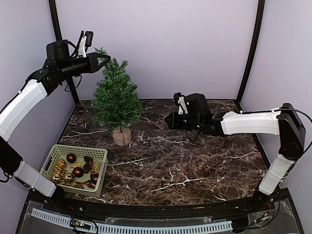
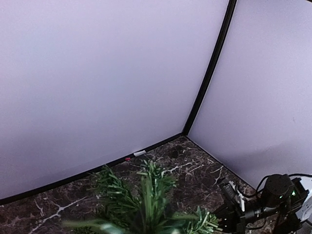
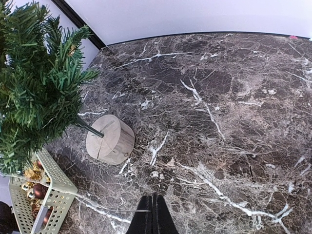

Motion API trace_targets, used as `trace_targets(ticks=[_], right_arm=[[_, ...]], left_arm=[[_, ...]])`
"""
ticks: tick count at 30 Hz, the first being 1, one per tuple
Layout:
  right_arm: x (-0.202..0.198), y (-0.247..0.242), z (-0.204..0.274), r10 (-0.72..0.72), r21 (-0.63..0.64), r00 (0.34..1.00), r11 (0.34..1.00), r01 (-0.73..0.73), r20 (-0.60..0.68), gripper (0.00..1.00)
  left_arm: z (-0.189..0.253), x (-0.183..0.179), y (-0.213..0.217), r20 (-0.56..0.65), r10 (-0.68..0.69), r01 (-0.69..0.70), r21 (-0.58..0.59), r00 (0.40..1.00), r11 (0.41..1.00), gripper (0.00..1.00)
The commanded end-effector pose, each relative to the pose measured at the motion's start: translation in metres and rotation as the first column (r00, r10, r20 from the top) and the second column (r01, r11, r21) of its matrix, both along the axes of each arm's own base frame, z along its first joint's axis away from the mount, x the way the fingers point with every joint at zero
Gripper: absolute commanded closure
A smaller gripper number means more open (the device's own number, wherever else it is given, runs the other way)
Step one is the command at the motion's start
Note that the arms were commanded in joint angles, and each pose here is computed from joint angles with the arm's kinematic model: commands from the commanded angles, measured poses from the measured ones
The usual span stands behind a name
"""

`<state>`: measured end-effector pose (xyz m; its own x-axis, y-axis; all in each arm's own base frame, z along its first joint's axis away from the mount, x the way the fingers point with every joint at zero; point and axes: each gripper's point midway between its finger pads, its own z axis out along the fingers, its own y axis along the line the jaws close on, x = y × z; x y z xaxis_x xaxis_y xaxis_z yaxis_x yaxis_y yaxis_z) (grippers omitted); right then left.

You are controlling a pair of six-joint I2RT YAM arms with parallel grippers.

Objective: Decorate the small christmas tree
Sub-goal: Pick up the Christmas tree at the center of the board, then place the Christmas tree at the center of the board.

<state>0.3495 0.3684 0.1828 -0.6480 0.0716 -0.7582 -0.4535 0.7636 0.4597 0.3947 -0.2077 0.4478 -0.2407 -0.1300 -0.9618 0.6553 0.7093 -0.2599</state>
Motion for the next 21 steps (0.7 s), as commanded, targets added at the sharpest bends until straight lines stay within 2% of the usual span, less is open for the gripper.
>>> trace_targets(ticks=[1,3,12,21], right_arm=[[0.003,-0.005,0.037,-0.029,0.048,0.996,0.999,0.025,0.084,1.0],[0.003,-0.01,0.043,-0.045,0.048,0.994,0.998,0.041,0.098,1.0],[-0.006,-0.044,0.073,-0.129,0.045,0.98,0.991,0.124,0.149,1.0],[-0.02,-0.061,0.099,-0.147,0.088,0.974,0.987,0.133,0.173,1.0]], left_arm=[[0.027,-0.018,-0.019,0.079,-0.094,0.094,0.007,0.992,0.996,0.97],[0.032,-0.024,-0.028,0.085,-0.137,0.136,0.008,0.987,0.991,1.0],[0.066,-0.054,-0.058,0.127,-0.319,0.327,-0.05,0.939,0.944,1.0],[0.07,-0.061,-0.072,0.113,-0.41,0.42,-0.087,0.905,0.903,1.0]])
